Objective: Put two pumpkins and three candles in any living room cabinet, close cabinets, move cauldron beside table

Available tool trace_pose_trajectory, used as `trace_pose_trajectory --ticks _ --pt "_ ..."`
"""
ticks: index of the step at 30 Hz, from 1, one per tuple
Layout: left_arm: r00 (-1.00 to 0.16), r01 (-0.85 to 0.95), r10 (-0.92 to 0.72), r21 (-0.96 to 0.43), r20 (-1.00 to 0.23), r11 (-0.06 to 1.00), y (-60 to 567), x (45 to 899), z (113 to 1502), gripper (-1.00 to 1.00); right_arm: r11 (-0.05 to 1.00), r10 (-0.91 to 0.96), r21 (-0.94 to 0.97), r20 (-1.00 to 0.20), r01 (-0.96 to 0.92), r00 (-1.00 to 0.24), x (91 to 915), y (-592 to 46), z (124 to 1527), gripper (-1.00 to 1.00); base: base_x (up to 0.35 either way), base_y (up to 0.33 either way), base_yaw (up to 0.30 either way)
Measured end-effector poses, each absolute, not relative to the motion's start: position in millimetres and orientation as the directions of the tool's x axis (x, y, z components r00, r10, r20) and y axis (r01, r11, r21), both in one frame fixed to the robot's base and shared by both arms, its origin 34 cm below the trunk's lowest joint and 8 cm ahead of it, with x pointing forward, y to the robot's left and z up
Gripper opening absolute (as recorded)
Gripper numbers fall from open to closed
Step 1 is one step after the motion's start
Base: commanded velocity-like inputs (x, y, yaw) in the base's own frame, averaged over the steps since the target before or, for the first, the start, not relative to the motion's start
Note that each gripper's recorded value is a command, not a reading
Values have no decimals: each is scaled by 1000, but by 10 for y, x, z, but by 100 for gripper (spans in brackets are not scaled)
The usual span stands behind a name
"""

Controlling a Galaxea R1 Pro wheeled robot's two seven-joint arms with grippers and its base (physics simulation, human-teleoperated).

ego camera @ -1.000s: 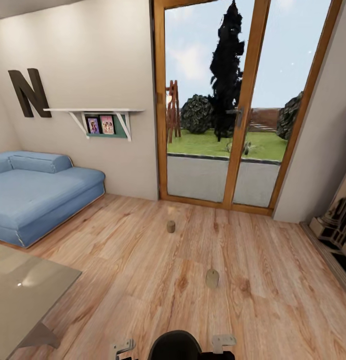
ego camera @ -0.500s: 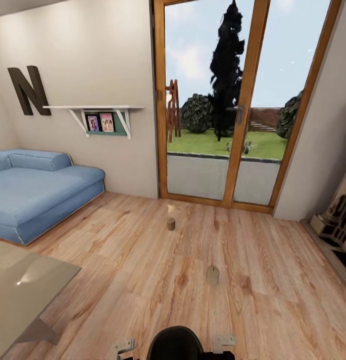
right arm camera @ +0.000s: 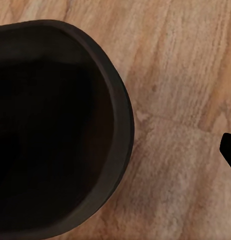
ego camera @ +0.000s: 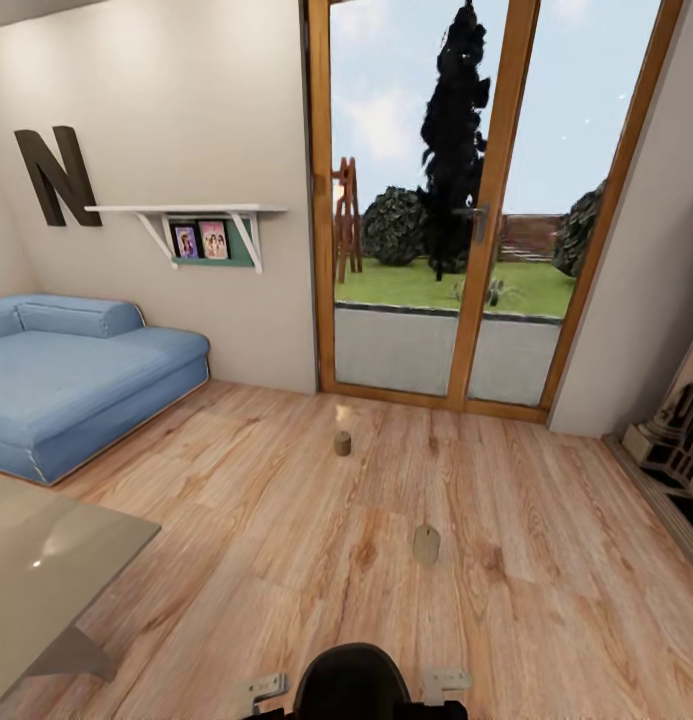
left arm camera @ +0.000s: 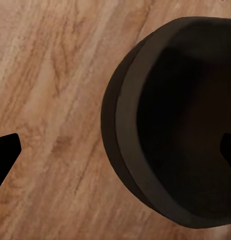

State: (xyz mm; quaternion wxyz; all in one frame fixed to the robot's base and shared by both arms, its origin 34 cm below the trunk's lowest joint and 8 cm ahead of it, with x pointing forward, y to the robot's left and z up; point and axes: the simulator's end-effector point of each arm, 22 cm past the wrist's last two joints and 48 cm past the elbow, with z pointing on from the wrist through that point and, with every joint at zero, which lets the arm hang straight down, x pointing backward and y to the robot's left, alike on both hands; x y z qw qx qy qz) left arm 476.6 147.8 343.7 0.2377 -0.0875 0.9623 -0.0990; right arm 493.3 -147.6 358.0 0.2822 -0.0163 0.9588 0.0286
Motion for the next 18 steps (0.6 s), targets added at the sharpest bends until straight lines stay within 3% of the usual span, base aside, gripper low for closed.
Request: trace_pose_trajectory --ticks 7,18 --pt "-868 -56 -210 -331 -451 942 1131 4799 3401 100 995 -17 73 -545 -68 -838 4902 -1370 3443 100 0 0 0" --pt "-867 -50 -210 -339 -452 939 1104 4754 3176 100 992 -15 94 -547 -79 -837 4851 -1266 3223 100 0 0 0"
